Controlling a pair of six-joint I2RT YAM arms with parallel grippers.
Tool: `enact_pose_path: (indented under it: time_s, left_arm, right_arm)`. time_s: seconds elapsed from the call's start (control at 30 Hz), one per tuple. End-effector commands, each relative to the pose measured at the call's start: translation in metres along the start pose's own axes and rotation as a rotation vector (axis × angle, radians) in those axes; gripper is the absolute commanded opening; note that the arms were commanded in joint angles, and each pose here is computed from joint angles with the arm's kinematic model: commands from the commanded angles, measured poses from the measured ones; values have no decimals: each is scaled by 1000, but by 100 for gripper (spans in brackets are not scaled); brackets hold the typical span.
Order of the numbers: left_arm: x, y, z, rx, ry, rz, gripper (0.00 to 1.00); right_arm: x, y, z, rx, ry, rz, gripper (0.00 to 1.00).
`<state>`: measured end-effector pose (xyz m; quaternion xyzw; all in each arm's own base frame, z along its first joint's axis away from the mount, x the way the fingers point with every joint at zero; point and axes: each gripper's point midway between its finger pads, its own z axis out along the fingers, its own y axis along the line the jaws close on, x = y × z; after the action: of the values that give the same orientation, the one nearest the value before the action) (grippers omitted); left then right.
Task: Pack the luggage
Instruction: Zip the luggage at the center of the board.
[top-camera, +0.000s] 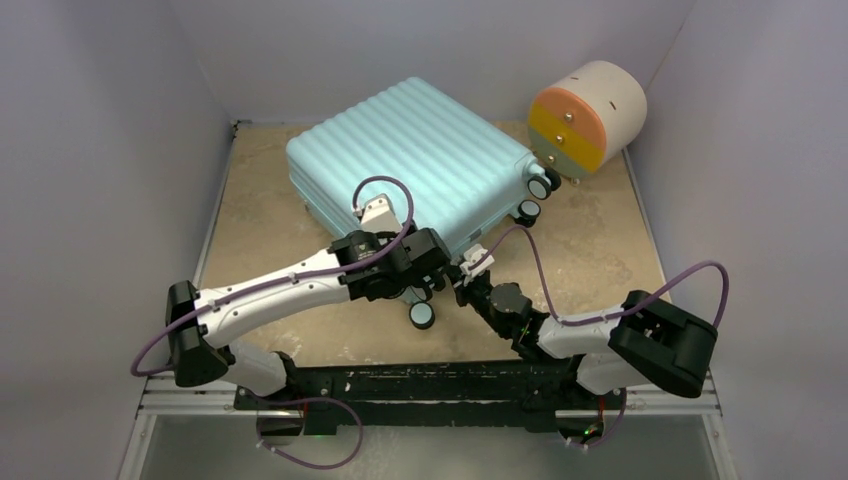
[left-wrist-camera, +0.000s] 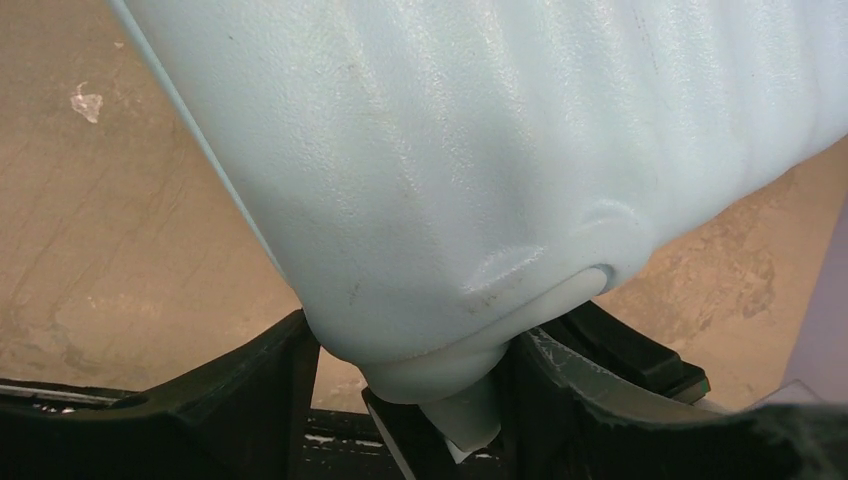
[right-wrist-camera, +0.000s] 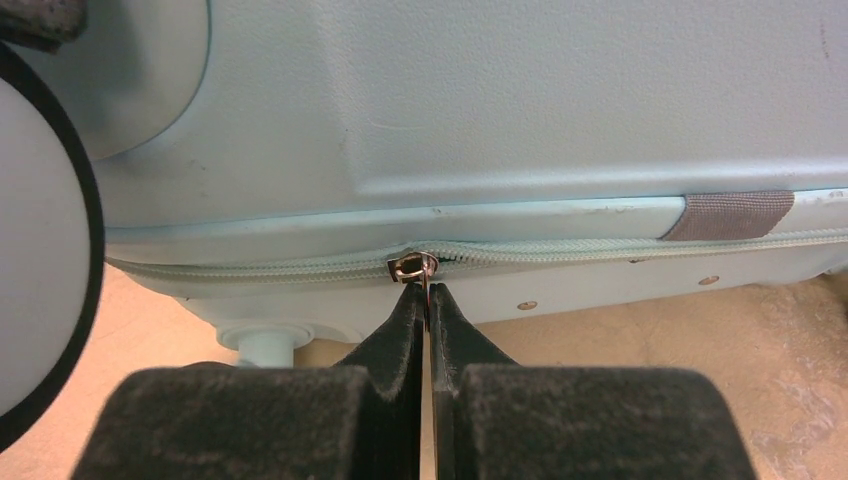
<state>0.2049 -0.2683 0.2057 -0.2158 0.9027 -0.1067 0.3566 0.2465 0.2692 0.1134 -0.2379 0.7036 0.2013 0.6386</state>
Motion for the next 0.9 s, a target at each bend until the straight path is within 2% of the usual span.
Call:
enact_pose_path:
  time_s: [0.0, 0.13, 0.53, 0.87]
  left_arm:
    - [1, 11, -1, 35, -2, 14, 24]
    - [-5, 27, -1, 10, -30, 24, 0]
    - [-31, 97, -4, -78, -119, -1, 0]
    - [-40, 136, -11, -128, -158, -30, 0]
  right_arm:
    - [-91, -25, 3, 119, -298, 114, 0]
    - [-88, -33, 3, 166, -275, 77, 0]
    - [-73, -99, -18, 393, -237, 64, 0]
    - [-49, -177, -34, 645, -195, 196, 0]
